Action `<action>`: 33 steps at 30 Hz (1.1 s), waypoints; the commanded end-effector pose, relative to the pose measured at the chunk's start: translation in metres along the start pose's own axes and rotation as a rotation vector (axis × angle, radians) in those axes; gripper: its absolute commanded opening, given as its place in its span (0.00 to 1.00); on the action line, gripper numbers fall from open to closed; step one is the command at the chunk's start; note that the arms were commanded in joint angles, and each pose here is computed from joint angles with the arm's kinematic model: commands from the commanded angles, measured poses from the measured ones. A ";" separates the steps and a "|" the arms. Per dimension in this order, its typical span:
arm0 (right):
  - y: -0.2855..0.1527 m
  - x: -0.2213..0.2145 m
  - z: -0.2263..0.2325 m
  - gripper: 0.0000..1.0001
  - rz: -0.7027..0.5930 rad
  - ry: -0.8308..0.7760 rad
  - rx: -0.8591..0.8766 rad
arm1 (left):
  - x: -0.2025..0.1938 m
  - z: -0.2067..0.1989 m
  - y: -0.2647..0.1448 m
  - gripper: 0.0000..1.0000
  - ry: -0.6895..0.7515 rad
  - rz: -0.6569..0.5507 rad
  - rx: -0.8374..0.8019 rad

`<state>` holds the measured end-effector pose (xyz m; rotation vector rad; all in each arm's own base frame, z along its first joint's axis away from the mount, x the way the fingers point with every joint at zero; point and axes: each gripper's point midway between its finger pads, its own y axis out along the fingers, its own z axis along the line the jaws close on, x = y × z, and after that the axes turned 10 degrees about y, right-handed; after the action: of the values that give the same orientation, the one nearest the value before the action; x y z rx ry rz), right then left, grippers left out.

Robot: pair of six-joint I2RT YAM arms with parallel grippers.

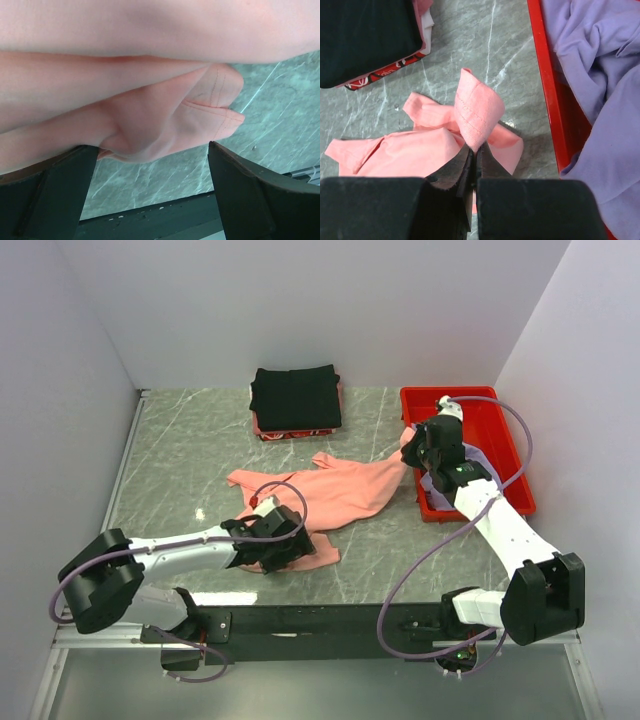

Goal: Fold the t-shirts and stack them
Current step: Flatten the tshirt out

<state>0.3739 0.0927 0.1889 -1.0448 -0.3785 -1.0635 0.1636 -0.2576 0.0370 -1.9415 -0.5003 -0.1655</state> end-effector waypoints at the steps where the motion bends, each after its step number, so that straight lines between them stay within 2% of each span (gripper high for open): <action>1: 0.003 0.010 0.006 0.00 -0.029 0.002 0.027 | 0.000 0.008 0.007 0.97 0.000 -0.011 0.047; 3: 0.004 0.008 0.005 0.00 -0.022 0.000 0.027 | 0.000 0.010 0.010 0.95 -0.007 -0.010 0.064; 6: 0.004 0.010 0.003 0.00 -0.025 0.003 0.020 | 0.002 0.022 0.012 0.85 -0.020 -0.018 0.153; 8: 0.003 0.011 0.004 0.00 -0.028 0.005 0.023 | -0.001 0.039 0.011 0.73 -0.028 -0.009 0.241; 9: 0.003 0.011 0.004 0.00 -0.029 0.004 0.024 | 0.002 0.039 0.010 0.69 -0.031 -0.023 0.254; 10: 0.004 0.010 0.003 0.00 -0.027 0.006 0.020 | 0.002 0.043 0.010 0.61 -0.035 -0.024 0.270; 12: 0.003 0.011 0.002 0.00 -0.030 0.005 0.021 | 0.003 0.047 0.008 0.50 -0.051 -0.036 0.287; 14: 0.004 0.011 0.001 0.00 -0.033 0.005 0.018 | 0.005 0.052 0.005 0.44 -0.063 -0.050 0.302; 15: 0.004 0.011 0.001 0.00 -0.035 0.005 0.017 | 0.007 0.053 0.004 0.33 -0.068 -0.059 0.311; 17: 0.005 0.011 -0.001 0.00 -0.035 0.002 0.012 | 0.013 0.061 0.001 0.23 -0.070 -0.090 0.350; 18: 0.005 0.012 -0.002 0.00 -0.039 0.000 0.007 | 0.015 0.064 -0.001 0.12 -0.072 -0.102 0.366; 20: 0.005 0.012 -0.003 0.00 -0.039 -0.004 0.002 | 0.020 0.071 -0.003 0.01 -0.082 -0.124 0.401; 25: 0.002 0.014 0.000 0.00 -0.040 -0.019 0.030 | 0.041 0.078 -0.015 0.01 -0.089 -0.178 0.412; 33: -0.007 0.018 0.017 0.00 -0.054 -0.029 0.122 | 0.111 0.077 -0.075 0.01 -0.115 -0.471 0.425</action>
<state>0.3749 0.0955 0.1855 -1.0189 -0.4042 -1.0229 0.2009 -0.1596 0.0645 -1.5038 -0.8303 -0.1348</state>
